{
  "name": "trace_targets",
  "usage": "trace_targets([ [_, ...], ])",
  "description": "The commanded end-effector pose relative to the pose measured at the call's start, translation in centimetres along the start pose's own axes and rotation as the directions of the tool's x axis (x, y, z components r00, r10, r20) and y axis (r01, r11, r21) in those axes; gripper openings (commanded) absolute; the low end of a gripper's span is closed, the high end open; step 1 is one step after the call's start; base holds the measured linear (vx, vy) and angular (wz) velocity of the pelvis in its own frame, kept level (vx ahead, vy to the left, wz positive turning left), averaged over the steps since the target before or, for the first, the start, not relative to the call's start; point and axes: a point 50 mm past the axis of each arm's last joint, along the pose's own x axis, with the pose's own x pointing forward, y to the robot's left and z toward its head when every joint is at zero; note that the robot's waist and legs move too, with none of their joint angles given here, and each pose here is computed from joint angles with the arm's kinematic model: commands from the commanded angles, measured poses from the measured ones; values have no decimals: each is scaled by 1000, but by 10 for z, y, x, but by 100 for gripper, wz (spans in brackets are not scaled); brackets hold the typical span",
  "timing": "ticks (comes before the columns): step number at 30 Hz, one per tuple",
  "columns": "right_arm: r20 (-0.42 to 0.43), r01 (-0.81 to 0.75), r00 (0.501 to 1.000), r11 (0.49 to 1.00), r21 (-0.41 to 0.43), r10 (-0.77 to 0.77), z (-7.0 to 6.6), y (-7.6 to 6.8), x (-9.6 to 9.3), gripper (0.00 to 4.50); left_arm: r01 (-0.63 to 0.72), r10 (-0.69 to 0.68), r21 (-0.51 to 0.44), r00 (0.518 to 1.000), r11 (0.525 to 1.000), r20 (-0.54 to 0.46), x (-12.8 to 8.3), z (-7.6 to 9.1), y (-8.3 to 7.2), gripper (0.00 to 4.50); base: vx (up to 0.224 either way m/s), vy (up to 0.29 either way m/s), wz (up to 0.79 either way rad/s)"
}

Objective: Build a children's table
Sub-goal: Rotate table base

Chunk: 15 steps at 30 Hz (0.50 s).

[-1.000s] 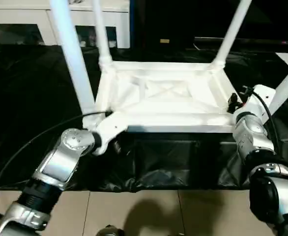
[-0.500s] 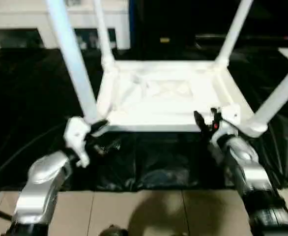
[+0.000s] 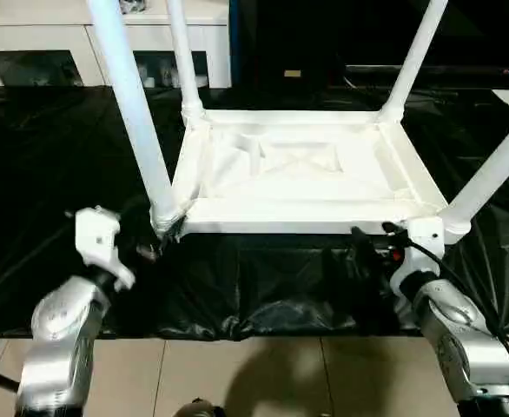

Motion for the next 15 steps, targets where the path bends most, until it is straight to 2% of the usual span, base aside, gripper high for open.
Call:
trace_targets([
  [1,-26,51,998,998,21,-51,-2,-6,-2,316,-28,29,28,999,999,-37,5,-4,4,446,0,0,0],
  [7,-128,86,988,996,3,-85,-13,-10,-2,316,17,-15,41,999,999,-37,31,-1,5,446,0,0,0],
  [8,-155,104,982,995,-3,-104,-15,-12,2,316,-2,4,45,998,999,-61,40,-2,10,446,0,0,0],
  [10,-164,110,980,994,-2,-109,-15,-13,3,316,-9,12,44,998,999,-69,44,-2,12,446,0,0,0],
  [12,-194,75,978,996,-40,-82,-17,-13,15,316,8,-9,-11,998,1000,-55,55,1,16,446,0,0,0],
  [14,-198,70,977,996,-56,-80,-16,-15,23,316,84,-84,-92,996,992,-1,60,6,14,446,0,0,0],
  [15,-198,70,977,996,-56,-80,-16,-15,23,316,84,-84,-92,996,992,-1,60,6,14,446,0,0,0],
])
